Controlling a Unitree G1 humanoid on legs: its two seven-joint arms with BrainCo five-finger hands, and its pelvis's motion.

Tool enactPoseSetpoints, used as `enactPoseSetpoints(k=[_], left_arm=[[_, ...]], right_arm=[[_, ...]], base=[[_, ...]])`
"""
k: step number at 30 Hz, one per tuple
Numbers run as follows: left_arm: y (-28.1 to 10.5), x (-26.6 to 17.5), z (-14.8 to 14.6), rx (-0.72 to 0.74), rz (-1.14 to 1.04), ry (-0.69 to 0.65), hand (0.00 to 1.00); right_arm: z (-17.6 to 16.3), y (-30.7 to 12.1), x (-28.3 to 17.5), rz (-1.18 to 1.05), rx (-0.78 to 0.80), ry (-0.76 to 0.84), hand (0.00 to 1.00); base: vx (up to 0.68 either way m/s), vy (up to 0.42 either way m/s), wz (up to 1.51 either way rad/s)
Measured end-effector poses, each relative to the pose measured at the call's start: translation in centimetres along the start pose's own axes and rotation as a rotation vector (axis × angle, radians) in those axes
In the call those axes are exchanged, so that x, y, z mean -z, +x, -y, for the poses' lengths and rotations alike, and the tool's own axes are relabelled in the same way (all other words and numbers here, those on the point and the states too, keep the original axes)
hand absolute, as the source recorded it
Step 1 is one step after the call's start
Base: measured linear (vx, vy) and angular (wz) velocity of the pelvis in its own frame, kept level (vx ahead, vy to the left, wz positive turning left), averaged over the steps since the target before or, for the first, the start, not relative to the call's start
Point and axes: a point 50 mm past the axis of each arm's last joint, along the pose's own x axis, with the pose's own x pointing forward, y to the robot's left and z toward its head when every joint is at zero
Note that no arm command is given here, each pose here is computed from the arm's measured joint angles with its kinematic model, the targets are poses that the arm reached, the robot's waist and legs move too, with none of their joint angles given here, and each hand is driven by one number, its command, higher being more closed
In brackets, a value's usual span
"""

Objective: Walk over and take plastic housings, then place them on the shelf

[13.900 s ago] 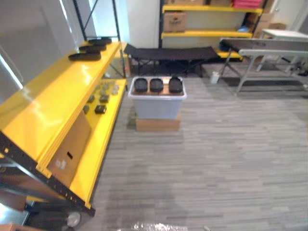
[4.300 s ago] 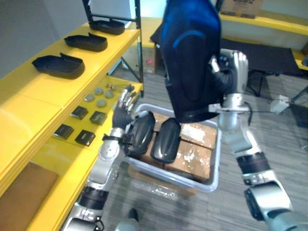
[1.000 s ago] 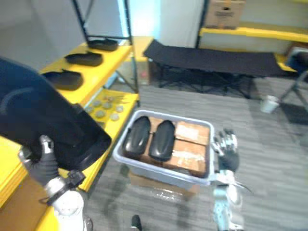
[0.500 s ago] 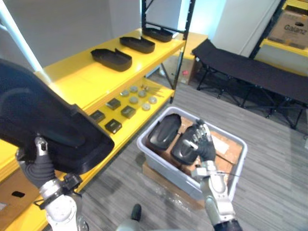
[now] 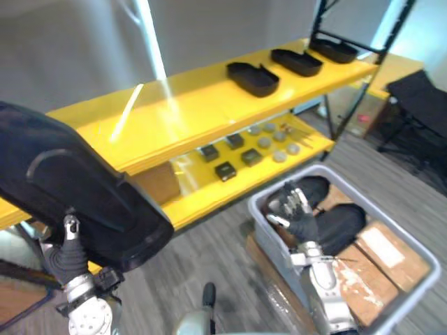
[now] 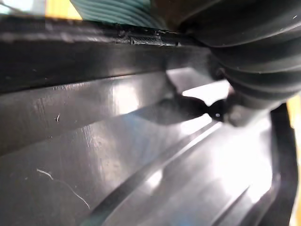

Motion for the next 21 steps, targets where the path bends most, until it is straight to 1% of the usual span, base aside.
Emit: enactPoseSetpoints(k=[4,7,10,14,18,20,21], left_arm=[[0.5,-1.1,0.3,0.006,0.070,-0.016,1.00],[1.6,-1.8,1.5,0.039,0.138,-0.054,1.00],[2.9,-2.6,1.9,0.089,0.202,-0.034,1.00],[4.2,-2.7,2.6,0.118,0.229,-0.039,1.00],[5.8,-2.9,4.7,0.165,0.258,-0.083,1.00],[5.7,-2.6,5.0,0.168,0.237,-0.083,1.00],[5.4,-2.4,4.9,0.171,0.225,-0.077,1.00]], right_arm=[[0.6,0.0,-0.3,0.030,0.060,0.016,0.00],[2.4,-0.3,-0.9,0.070,0.145,-0.010,0.00],[3.6,-0.3,-1.6,0.120,0.200,-0.025,0.00],[3.9,0.0,-2.6,0.164,0.188,-0.050,0.00],[5.5,-0.2,-4.5,0.234,0.208,-0.097,0.00],[5.9,-0.3,-5.1,0.254,0.198,-0.104,0.00],[5.9,-0.3,-5.4,0.267,0.162,-0.090,0.00]], base=[[0.01,0.032,0.01],[0.09,0.071,0.49],[0.18,0.064,0.40],[0.23,0.003,0.37],[0.17,-0.113,0.80],[0.19,-0.170,0.67],[0.23,-0.293,0.54]])
